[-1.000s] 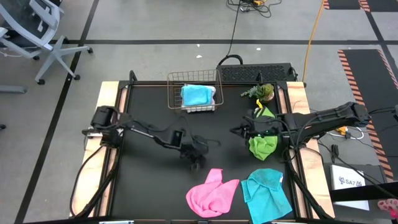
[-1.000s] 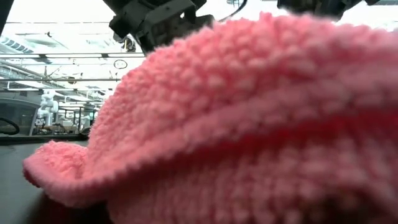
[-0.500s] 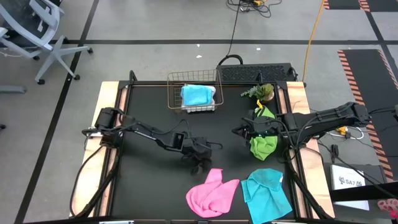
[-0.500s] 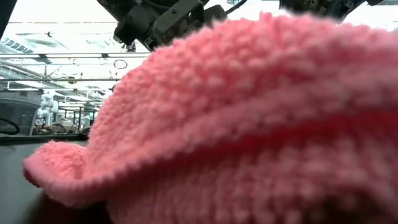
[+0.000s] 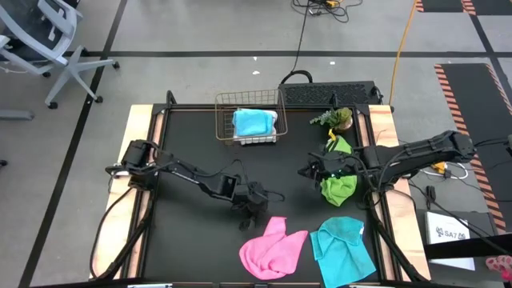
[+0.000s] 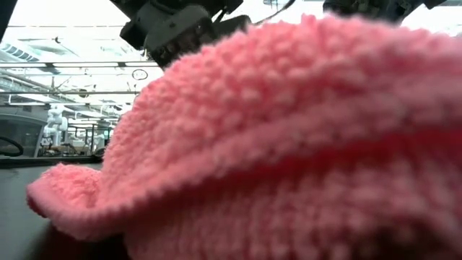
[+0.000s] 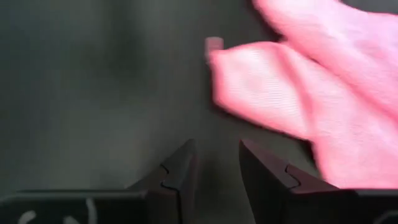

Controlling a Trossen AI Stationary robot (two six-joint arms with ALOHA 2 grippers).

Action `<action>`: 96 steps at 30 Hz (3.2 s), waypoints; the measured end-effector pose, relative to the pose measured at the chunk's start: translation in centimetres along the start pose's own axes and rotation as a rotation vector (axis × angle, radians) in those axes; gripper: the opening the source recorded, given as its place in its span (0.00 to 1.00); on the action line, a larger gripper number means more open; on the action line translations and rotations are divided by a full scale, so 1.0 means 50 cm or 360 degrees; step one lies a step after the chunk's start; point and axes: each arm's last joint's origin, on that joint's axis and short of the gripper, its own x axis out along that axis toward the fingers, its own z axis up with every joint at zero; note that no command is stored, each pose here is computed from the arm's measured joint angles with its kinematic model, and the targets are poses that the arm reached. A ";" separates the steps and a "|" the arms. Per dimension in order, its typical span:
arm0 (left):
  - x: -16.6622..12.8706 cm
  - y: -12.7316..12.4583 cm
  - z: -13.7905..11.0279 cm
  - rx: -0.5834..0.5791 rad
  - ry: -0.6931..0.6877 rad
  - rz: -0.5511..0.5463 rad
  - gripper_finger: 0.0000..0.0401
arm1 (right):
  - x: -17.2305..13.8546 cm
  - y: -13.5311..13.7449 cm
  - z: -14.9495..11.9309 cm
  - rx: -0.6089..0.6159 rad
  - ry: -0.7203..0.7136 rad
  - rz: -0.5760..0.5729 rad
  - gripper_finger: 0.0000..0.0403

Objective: Fold microfiber towels
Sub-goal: Fold the pink microfiber cloth

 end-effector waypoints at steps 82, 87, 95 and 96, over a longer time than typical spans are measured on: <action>-0.171 0.116 -0.016 -0.1049 0.0180 0.0732 0.30 | 0.093 -0.018 0.005 -0.0034 0.0155 -0.0138 0.00; -0.167 0.114 -0.008 -0.1072 0.0163 0.0554 0.31 | 0.091 -0.020 0.001 -0.0038 0.0182 -0.0156 0.00; -0.105 0.123 -0.017 -0.1165 0.0243 0.0381 0.31 | 0.090 -0.023 -0.003 -0.0048 0.0206 -0.0209 0.00; -0.095 0.125 -0.023 -0.1171 0.0272 0.0386 0.32 | 0.090 -0.023 -0.003 -0.0048 0.0206 -0.0209 0.00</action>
